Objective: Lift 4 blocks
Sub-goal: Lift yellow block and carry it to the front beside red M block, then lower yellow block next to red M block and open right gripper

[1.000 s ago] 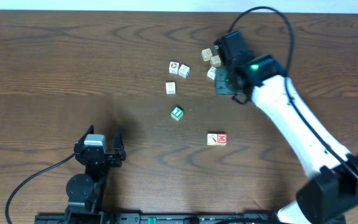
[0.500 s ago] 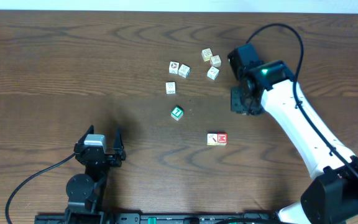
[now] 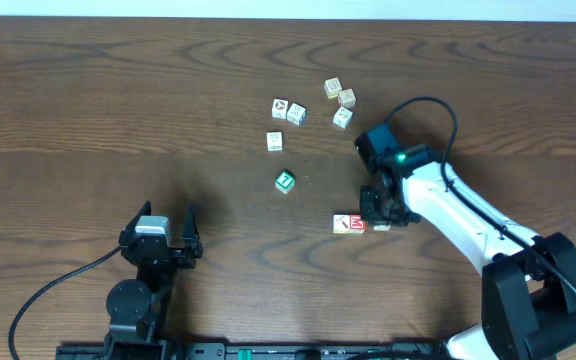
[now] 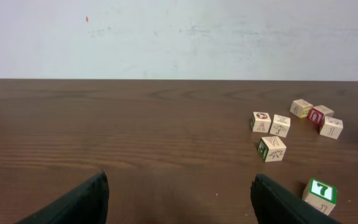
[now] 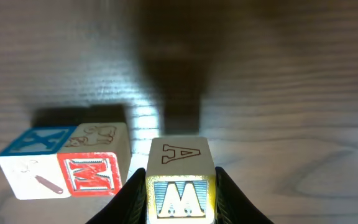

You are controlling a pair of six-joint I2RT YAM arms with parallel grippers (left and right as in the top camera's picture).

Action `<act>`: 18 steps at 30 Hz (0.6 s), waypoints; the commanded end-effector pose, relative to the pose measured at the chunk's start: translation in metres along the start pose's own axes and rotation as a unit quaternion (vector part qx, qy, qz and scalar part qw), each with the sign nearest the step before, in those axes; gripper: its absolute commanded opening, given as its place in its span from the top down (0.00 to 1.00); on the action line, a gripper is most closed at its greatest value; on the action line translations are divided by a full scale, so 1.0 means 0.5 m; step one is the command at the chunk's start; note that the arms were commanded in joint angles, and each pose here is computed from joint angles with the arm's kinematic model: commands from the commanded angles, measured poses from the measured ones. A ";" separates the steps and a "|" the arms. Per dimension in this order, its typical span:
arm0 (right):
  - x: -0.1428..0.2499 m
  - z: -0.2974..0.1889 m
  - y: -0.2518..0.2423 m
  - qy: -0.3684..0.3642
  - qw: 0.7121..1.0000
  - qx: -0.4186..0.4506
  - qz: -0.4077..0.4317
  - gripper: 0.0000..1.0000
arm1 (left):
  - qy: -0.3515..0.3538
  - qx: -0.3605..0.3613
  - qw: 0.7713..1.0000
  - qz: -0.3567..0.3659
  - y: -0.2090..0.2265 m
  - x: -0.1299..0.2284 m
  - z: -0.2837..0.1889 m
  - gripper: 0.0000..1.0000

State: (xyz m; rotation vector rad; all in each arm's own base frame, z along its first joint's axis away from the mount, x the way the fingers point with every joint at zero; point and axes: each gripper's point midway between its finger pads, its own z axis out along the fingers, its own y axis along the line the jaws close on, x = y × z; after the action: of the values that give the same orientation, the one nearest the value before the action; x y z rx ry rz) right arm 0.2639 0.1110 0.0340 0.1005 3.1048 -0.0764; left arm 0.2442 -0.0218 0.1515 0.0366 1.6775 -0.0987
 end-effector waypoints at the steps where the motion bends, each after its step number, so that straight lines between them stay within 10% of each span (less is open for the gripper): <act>1: 0.022 0.016 0.013 0.006 1.000 -0.006 0.005 0.74 | 0.026 -0.008 1.000 -0.002 0.006 0.031 0.001 0.27; 18: 0.000 0.019 0.031 -0.019 1.000 -0.023 0.005 0.67 | 0.026 -0.008 1.000 -0.002 0.006 0.031 0.001 0.27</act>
State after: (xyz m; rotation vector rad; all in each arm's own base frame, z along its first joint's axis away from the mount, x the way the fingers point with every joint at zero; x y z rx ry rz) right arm 0.2682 0.1215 0.0232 0.1148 3.0660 -0.0090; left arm 0.2442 -0.0218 0.1515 0.0366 1.6775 -0.0987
